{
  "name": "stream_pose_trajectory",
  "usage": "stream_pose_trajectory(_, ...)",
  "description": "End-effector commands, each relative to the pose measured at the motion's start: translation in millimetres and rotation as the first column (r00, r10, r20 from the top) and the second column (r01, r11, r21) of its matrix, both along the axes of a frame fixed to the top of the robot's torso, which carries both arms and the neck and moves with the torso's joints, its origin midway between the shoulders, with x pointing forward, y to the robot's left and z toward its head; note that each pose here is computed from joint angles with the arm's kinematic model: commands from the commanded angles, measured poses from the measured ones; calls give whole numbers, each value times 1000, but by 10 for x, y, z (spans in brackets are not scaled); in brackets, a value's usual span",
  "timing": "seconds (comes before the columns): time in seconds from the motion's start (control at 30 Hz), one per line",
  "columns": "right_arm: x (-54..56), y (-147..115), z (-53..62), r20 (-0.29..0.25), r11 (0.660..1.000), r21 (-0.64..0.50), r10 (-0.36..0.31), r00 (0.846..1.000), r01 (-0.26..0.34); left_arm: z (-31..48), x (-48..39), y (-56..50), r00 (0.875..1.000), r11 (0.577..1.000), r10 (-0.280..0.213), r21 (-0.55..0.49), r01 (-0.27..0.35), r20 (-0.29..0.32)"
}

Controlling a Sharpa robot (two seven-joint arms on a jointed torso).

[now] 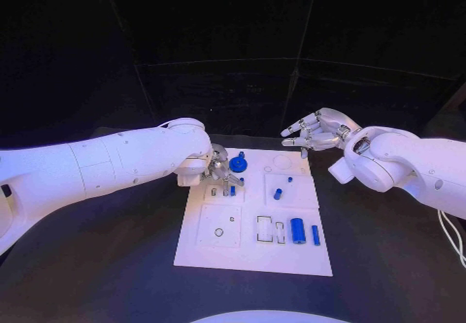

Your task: Assemble the parts on the task board

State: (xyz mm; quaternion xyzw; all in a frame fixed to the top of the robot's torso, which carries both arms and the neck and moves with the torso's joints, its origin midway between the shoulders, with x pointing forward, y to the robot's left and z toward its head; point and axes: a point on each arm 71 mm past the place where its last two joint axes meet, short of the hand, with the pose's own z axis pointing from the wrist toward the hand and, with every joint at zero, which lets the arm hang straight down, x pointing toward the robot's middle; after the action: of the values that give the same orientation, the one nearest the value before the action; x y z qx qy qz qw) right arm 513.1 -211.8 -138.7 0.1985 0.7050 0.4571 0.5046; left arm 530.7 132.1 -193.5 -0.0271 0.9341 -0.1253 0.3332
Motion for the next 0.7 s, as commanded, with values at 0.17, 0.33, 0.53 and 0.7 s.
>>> stream_pose_trajectory(0.17,6,11,19,11,1000,0,-2,1000,2,-31,-6,-26,999,999,-25,32,26,-32)
stream_pose_trajectory(0.33,6,17,21,14,1000,-1,-1,1000,1,-42,2,-21,999,999,-24,39,26,-38)
stream_pose_trajectory(0.53,9,15,24,19,1000,0,-4,1000,4,-52,5,-33,999,999,-27,41,29,-42)
stream_pose_trajectory(0.7,15,17,23,19,1000,-1,-6,1000,6,-54,2,-55,999,999,-32,39,34,-43)
